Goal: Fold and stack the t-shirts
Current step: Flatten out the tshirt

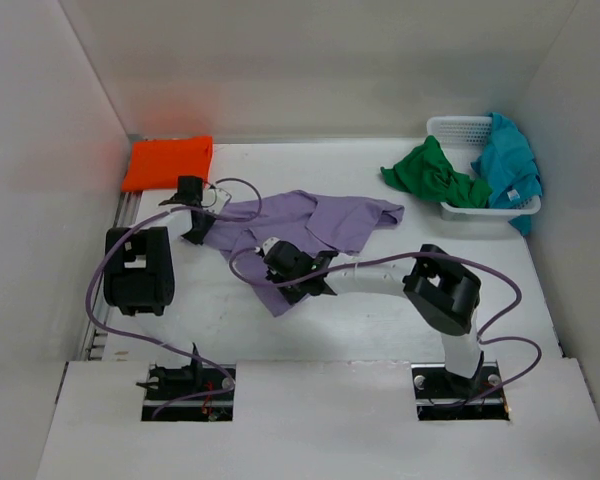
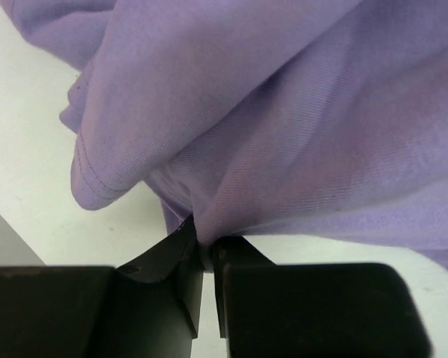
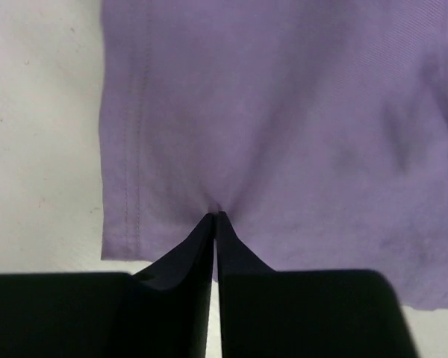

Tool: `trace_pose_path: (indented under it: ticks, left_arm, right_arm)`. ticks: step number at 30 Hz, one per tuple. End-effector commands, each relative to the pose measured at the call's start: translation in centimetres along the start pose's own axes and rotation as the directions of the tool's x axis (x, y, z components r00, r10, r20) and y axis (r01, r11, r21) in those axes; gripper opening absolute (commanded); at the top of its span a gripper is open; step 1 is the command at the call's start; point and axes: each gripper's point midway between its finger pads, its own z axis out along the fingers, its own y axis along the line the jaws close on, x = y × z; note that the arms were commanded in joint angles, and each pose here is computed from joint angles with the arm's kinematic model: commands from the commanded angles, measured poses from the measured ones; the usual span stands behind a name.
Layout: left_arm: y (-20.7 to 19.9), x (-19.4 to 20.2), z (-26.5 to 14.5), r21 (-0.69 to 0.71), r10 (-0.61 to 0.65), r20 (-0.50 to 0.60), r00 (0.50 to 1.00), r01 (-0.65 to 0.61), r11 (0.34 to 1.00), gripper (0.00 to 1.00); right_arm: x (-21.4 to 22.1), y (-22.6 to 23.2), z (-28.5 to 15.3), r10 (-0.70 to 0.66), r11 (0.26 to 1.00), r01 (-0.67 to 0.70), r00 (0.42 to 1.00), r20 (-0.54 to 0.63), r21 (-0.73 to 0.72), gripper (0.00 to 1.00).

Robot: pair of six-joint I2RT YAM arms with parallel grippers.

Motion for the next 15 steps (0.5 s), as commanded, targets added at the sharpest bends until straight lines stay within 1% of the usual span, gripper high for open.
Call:
trace_pose_path:
  ticks: [1,2,3,7,10,15]
  left_arm:
    - [1.0,1.2,0.2,-0.001,-0.096,-0.031,0.995,0.096,0.995,0.03]
    - [1.4,0.9,-0.2,-0.002,-0.113,-0.018,0.993,0.113,0.994,0.01]
    - [1.7,0.6,-0.8,-0.002,-0.13,-0.005,0.991,0.13,0.992,0.0]
    - [2.7,-1.9,-5.0,0.034,-0.182,0.085,0.98,0.179,0.983,0.0]
    - [3.0,-4.7,-8.8,0.074,-0.188,0.169,0.967,0.178,0.981,0.0]
    - [3.7,-9.9,-13.2,0.096,-0.185,0.284,0.941,0.164,0.982,0.0]
  right_arm:
    - [3.3,-0.1,1.0,0.03,0.999,-0.031,0.997,-0.067,-0.016,0.05]
    - [3.4,-0.3,0.9,0.044,0.999,-0.046,0.997,-0.064,-0.018,0.0]
    - [3.6,-0.7,0.8,0.062,0.998,-0.063,0.996,-0.058,-0.017,0.0]
    - [5.5,-3.1,-0.3,0.156,0.988,-0.155,0.986,-0.057,0.019,0.0]
    - [7.7,-5.8,-0.9,0.238,0.971,-0.234,0.969,-0.069,0.057,0.0]
    - [9.8,-9.6,-2.0,0.303,0.947,-0.29,0.95,-0.083,0.135,0.0]
